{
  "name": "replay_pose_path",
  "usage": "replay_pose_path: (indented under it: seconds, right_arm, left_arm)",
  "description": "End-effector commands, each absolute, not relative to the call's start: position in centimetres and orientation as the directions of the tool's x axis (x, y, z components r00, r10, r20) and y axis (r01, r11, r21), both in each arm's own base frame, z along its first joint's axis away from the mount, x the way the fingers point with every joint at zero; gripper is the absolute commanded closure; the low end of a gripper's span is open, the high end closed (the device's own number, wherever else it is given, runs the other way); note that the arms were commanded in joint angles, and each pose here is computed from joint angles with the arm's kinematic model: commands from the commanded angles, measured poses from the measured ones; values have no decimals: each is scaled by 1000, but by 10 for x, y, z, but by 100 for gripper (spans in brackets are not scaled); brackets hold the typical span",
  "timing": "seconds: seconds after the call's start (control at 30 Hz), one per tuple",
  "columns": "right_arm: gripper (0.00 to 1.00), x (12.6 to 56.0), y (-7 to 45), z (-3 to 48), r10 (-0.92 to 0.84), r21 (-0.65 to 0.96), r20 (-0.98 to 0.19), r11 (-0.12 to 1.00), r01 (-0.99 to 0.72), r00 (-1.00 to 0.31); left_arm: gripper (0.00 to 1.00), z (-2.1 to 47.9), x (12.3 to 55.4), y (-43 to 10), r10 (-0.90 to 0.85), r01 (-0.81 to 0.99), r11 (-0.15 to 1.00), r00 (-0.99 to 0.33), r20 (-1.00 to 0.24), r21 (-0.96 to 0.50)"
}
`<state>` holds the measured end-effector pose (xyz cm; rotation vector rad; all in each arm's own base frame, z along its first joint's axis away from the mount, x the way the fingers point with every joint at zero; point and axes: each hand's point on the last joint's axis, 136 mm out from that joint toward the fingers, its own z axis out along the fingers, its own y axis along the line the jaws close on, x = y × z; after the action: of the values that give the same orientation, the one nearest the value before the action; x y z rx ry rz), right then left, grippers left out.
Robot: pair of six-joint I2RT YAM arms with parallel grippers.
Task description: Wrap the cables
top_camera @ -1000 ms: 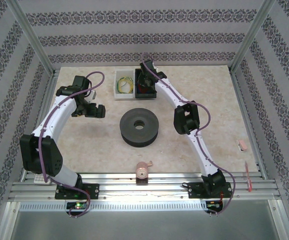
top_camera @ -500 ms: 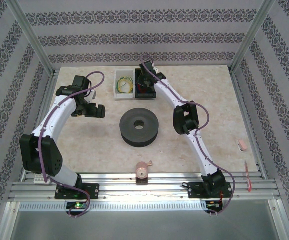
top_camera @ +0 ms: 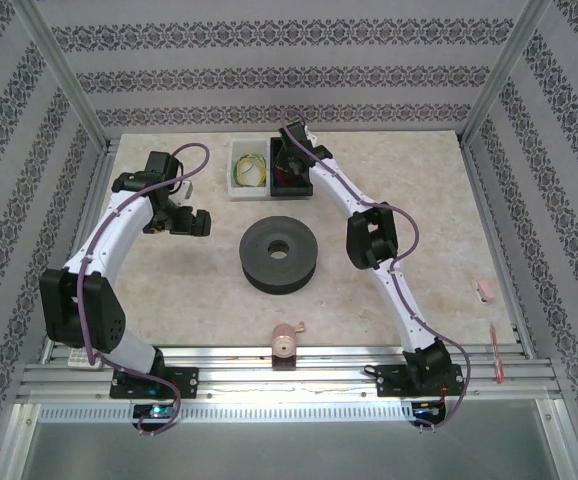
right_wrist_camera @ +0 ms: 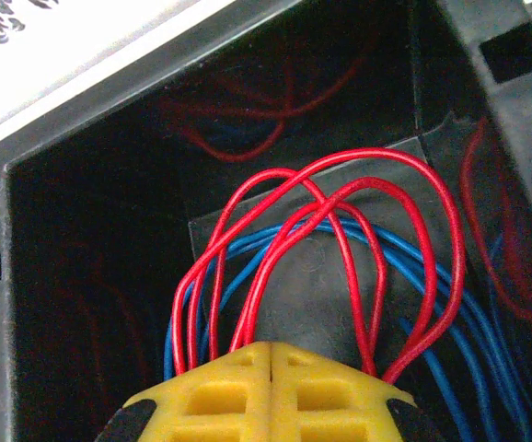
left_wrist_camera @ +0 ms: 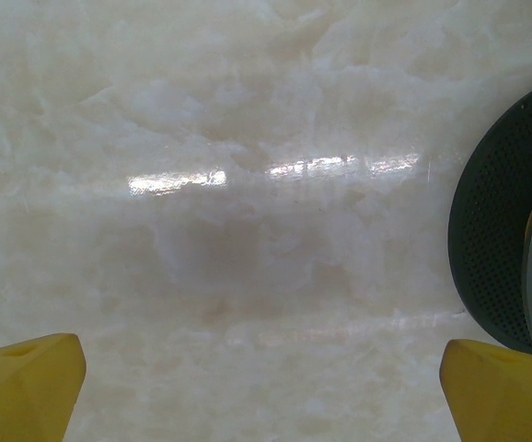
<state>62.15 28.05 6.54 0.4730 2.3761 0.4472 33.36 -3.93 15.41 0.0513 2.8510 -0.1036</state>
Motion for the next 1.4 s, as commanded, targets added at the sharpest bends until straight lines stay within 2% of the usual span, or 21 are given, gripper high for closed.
replay_pose_path:
  seconds: [0.0, 0.2, 0.27, 0.3, 0.33, 0.43, 0.5, 0.53, 0.67, 0.73, 0.83, 1.37]
  right_arm:
    - [100, 622, 283, 120, 418, 433, -620, 888, 154, -664]
    - [100, 616, 283, 137, 399, 427, -643, 895, 126, -654]
    - [87, 617, 283, 132, 409, 439, -628, 889, 132, -663]
    - [90, 618, 284, 128, 413, 445, -617, 885, 135, -670]
    - [100, 620, 285, 125, 416, 450, -610, 882, 137, -675]
    - [99, 621, 288, 117, 423, 458, -596, 877, 143, -683]
    - [79, 622, 288, 112, 431, 462, -587, 874, 154, -685]
    - [76, 622, 288, 110, 433, 462, -584, 873, 158, -687]
    - [74, 622, 285, 100, 441, 455, -570, 872, 181, -693]
    - [68, 622, 283, 94, 449, 457, -558, 868, 193, -698]
    - [64, 622, 283, 84, 457, 458, -543, 864, 208, -704]
    - [60, 634, 281, 55, 527, 495, -513, 827, 268, -678]
  left_arm:
    - [1, 153, 327, -40, 52, 68, 996, -964, -262, -51]
    - [1, 153, 327, -41, 52, 68, 996, -964, -260, -53]
    - [1, 153, 327, -41, 54, 71, 996, -964, -262, -55]
    - [1, 153, 327, -42, 55, 72, 996, -964, -261, -56]
    - [1, 153, 327, -42, 56, 72, 996, -964, -262, -55]
    - [1, 152, 326, -41, 56, 72, 996, -965, -258, -53]
    - [1, 152, 325, -41, 57, 72, 996, -965, -257, -50]
    - [1, 152, 325, -41, 57, 72, 996, -965, -257, -50]
    - [1, 152, 325, -41, 57, 72, 996, -965, -257, -50]
    - [1, 152, 326, -41, 57, 72, 996, -965, -258, -52]
    - [1, 151, 326, -42, 58, 74, 996, -966, -254, -52]
    - [1, 150, 326, -42, 64, 78, 996, -966, -250, -49]
